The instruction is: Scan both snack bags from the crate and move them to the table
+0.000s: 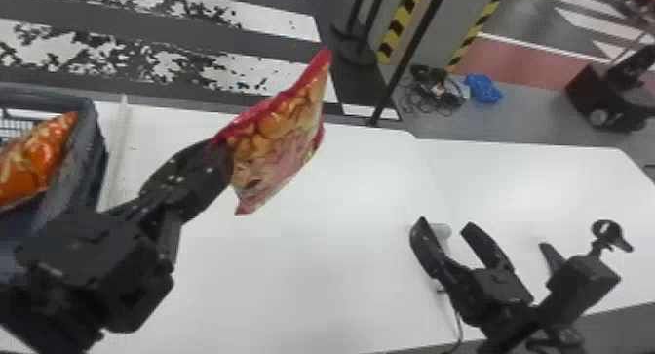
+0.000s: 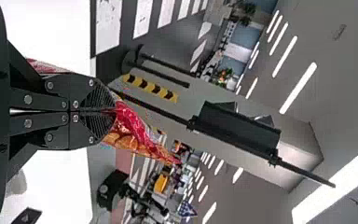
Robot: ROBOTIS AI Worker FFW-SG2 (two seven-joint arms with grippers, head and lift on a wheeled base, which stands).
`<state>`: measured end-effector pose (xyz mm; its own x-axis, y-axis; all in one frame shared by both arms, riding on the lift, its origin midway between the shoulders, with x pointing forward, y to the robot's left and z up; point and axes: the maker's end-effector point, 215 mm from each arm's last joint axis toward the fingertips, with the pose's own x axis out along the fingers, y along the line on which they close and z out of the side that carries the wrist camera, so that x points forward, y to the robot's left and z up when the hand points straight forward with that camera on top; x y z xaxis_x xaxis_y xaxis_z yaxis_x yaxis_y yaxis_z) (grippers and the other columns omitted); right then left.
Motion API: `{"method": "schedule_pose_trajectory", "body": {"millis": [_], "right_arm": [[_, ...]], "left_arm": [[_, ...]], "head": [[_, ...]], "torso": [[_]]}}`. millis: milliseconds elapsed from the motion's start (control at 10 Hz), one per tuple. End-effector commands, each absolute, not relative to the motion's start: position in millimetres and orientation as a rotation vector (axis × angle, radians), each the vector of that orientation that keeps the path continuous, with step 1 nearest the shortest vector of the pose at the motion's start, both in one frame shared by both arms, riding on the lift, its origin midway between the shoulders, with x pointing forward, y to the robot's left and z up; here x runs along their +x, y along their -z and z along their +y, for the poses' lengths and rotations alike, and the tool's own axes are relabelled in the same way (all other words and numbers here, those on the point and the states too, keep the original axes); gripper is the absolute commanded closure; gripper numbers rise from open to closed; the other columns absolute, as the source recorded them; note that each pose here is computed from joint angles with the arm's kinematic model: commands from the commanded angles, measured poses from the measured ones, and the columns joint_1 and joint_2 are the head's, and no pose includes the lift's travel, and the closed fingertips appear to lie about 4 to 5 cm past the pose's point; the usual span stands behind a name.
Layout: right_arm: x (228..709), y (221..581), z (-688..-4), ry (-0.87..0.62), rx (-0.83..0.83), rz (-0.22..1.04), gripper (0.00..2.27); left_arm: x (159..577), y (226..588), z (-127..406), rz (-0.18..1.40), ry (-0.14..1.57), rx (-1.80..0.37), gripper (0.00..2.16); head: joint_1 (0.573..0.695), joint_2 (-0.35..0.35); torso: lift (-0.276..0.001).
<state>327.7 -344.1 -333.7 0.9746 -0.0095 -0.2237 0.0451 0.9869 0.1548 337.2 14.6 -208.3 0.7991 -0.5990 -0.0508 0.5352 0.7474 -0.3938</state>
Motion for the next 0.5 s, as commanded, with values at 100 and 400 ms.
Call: {"method": "schedule_pose_trajectory", "body": {"millis": [100, 400], "right_arm": [[325.8, 339.3, -347.5, 0.035, 0.161, 0.232, 0.11], [322.5, 338.2, -352.6, 0.043, 0.148, 0.235, 0.11]], "left_arm": [[339.3, 279.2, -14.1, 0.331, 0.675, -0.567, 1.88], [361.0, 373.3, -0.9, 0.487, 0.623, -0.826, 1.89]], "head": [[0.695, -0.350], [0.695, -0.350]], "torso": [[-0.087], [-0.087]]}}
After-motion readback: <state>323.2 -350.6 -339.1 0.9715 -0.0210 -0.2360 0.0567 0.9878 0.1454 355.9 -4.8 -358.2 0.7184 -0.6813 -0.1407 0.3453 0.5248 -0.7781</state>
